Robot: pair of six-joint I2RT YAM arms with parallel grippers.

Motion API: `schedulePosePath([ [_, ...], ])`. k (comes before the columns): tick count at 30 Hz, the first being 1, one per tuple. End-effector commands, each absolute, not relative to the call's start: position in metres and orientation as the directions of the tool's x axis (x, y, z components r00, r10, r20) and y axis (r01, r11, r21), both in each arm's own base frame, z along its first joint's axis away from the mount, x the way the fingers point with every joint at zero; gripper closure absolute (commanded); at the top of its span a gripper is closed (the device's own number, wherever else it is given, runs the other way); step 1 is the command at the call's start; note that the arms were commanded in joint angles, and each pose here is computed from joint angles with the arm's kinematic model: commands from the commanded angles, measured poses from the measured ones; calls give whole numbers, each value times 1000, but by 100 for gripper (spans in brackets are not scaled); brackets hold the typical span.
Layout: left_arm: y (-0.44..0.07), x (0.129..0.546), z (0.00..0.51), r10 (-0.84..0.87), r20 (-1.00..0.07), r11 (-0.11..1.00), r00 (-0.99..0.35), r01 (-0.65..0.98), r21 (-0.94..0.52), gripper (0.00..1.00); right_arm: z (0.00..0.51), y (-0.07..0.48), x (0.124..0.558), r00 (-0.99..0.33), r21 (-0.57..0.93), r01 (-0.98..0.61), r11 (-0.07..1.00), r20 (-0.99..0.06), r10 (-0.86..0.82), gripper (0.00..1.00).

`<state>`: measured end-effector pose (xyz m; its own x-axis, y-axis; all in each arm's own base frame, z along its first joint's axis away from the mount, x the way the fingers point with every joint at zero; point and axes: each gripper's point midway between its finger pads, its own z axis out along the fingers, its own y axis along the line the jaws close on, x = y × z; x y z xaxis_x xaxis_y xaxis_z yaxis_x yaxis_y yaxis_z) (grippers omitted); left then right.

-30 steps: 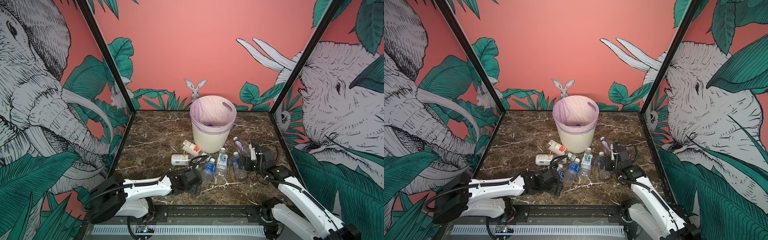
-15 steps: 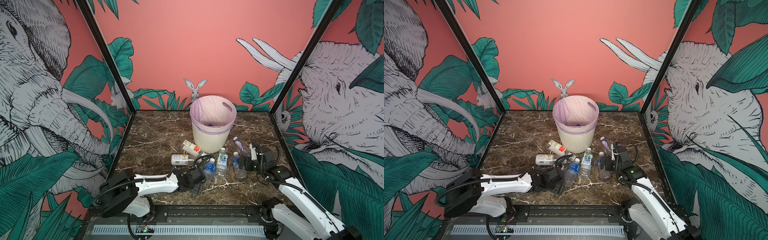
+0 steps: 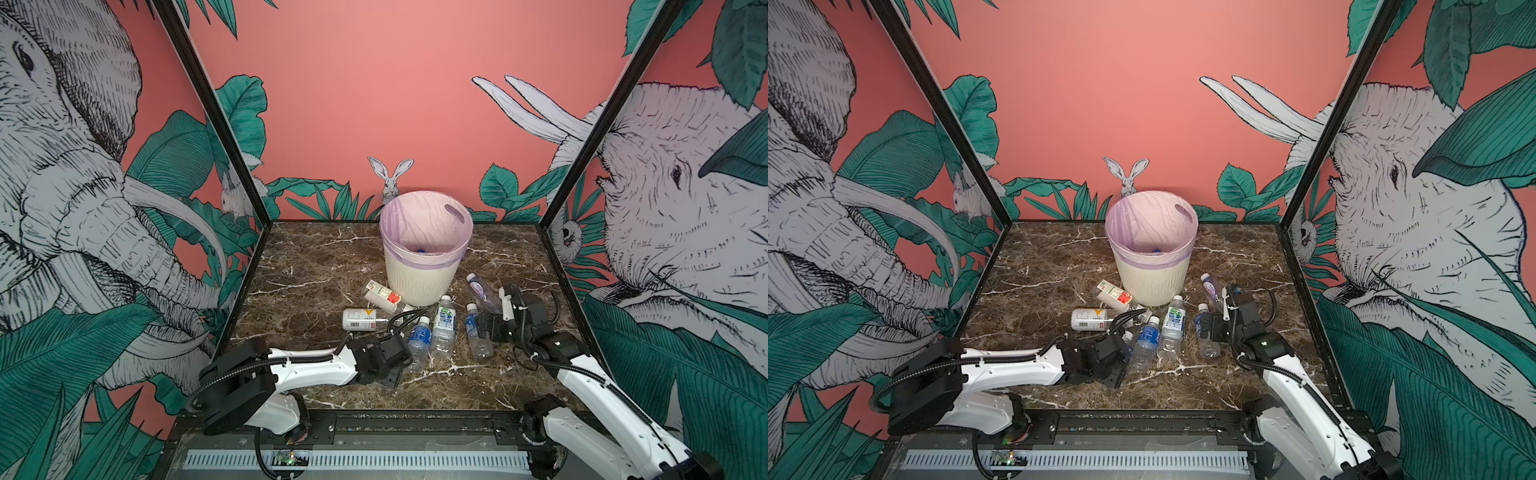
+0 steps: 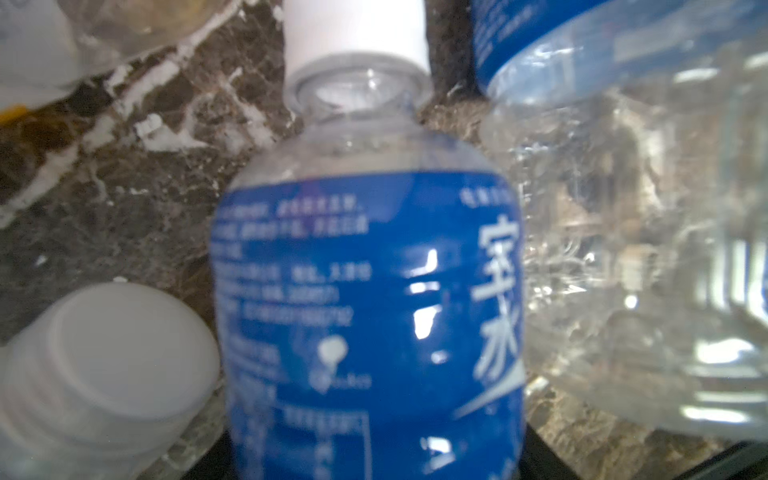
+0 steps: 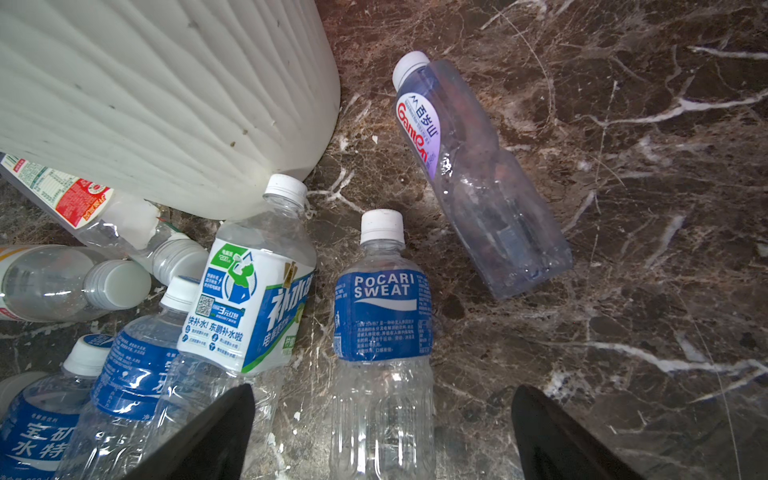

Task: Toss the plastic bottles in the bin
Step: 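Close the left gripper on the blue-label water bottle and lift it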

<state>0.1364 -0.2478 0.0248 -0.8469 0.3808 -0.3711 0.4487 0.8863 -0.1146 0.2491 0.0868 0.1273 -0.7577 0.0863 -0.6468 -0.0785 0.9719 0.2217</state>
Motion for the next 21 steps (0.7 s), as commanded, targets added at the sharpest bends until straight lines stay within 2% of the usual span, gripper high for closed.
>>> schedulePosePath([
  [1, -246, 143, 40, 366, -404, 893, -838, 439, -101, 37, 131, 86, 252, -743, 223, -77, 972, -663, 94, 1],
  [8, -245, 147, 56, 336, -458, 893, -823, 433, -123, 43, 132, 86, 250, -739, 227, -80, 971, -667, 95, 1],
  [21, -247, 152, 87, 305, -555, 867, -774, 466, -174, 44, 134, 86, 251, -738, 231, -82, 970, -668, 96, 1],
])
